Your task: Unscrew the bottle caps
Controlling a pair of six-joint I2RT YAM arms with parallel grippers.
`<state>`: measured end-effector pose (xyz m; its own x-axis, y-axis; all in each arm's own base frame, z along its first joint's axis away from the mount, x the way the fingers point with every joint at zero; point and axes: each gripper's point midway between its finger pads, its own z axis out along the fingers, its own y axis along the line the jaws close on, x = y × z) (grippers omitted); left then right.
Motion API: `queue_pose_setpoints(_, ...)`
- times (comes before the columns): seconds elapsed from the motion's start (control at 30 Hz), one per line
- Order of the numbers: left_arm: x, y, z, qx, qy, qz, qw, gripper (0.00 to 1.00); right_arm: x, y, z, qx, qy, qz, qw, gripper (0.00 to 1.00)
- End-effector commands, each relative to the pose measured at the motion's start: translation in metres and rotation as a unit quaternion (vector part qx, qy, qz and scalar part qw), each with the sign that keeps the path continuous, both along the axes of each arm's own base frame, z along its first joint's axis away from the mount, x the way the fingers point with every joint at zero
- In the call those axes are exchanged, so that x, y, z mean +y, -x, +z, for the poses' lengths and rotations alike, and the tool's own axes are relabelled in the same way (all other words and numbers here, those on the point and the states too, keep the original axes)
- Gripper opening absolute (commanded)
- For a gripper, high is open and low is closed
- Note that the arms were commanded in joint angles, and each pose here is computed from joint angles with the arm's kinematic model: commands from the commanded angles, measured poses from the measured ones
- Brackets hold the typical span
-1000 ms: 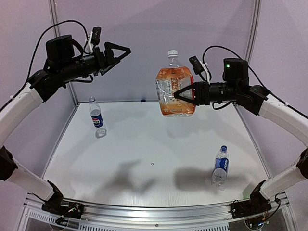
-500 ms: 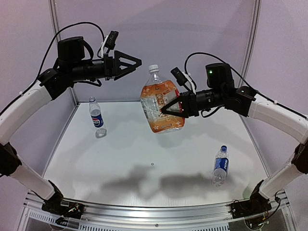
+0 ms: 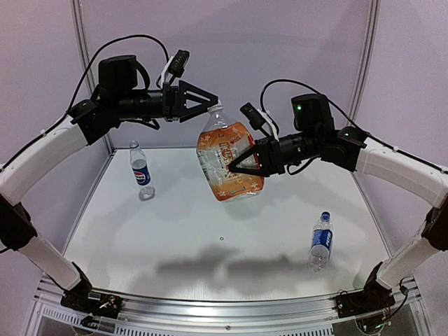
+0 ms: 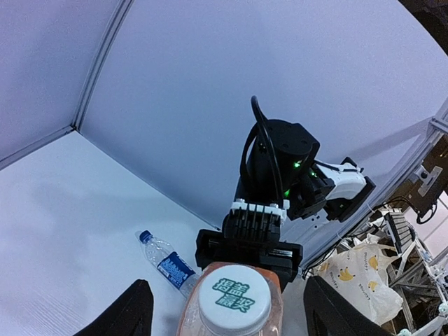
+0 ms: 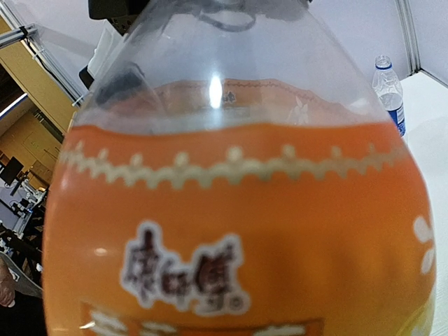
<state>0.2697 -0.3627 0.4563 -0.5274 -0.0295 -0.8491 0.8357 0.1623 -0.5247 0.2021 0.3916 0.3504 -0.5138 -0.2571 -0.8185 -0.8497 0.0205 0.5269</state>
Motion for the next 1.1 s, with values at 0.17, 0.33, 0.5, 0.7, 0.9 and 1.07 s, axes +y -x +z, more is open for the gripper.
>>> queue_pose_setpoints(0.17,-0.014,0.004,0.015,0.0,0.011,-0.04,0.999,0.61,0.009,0.004,0.003,-0.005,-0.004,0.007,1.0,0.24)
queue_pose_setpoints(0.33,-0.018,0.005,0.014,0.007,0.002,-0.053,0.999,0.52,0.009,0.002,0.004,-0.01,-0.005,-0.001,1.0,0.24)
queue_pose_setpoints(0.5,-0.02,0.003,0.007,0.017,-0.008,-0.054,0.998,0.51,0.009,0.001,0.004,-0.013,-0.005,-0.005,1.0,0.23)
queue_pose_setpoints(0.7,-0.021,0.001,-0.001,0.025,-0.019,-0.051,0.998,0.52,0.008,0.001,0.007,-0.017,-0.008,-0.005,1.0,0.23)
queue_pose_setpoints(0.9,-0.02,0.003,-0.001,0.022,-0.02,-0.049,0.998,0.43,0.009,0.0,0.005,-0.014,-0.006,-0.006,1.0,0.23)
queue_pose_setpoints(1.07,-0.017,0.006,0.004,0.017,-0.016,-0.047,0.999,0.54,0.009,0.0,0.003,-0.012,-0.003,-0.006,1.0,0.23)
